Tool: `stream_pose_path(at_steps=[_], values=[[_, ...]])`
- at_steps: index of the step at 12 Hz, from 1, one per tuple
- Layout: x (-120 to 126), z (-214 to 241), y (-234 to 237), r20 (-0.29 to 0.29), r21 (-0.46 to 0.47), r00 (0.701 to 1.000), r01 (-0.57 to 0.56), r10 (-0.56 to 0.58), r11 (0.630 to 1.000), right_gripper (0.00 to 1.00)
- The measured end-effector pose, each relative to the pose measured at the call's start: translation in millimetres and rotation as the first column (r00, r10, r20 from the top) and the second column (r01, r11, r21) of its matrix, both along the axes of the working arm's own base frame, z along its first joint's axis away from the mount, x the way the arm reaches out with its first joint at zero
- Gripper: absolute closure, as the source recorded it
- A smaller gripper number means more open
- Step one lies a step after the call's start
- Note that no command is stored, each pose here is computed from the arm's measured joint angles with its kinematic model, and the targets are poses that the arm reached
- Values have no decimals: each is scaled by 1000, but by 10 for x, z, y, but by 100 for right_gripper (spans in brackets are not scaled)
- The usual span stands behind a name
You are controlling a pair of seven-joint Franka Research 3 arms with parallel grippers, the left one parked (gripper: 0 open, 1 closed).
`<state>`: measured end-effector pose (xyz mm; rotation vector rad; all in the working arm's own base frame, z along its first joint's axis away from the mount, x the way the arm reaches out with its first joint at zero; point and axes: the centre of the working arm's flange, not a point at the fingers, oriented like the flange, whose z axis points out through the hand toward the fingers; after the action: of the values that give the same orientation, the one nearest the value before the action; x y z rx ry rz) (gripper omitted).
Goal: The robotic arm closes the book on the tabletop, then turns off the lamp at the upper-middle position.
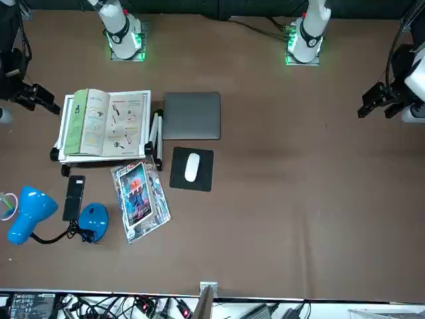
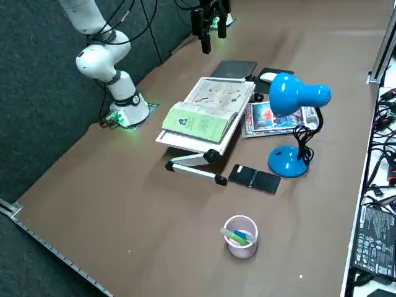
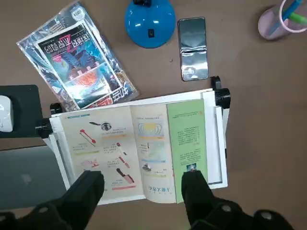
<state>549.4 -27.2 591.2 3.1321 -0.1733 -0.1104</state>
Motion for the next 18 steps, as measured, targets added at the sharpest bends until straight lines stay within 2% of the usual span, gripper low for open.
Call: stream_pose_path(at_steps=[5, 10, 14, 18], values=[[8, 10, 28, 6, 0, 1000, -5, 5, 1000, 0], [15, 11, 264, 8, -21, 1000, 13, -13, 1000, 0], [60, 7, 624, 44, -97, 997, 62, -58, 993, 0], [217, -141, 1077, 70, -196, 996, 76, -63, 978, 0]])
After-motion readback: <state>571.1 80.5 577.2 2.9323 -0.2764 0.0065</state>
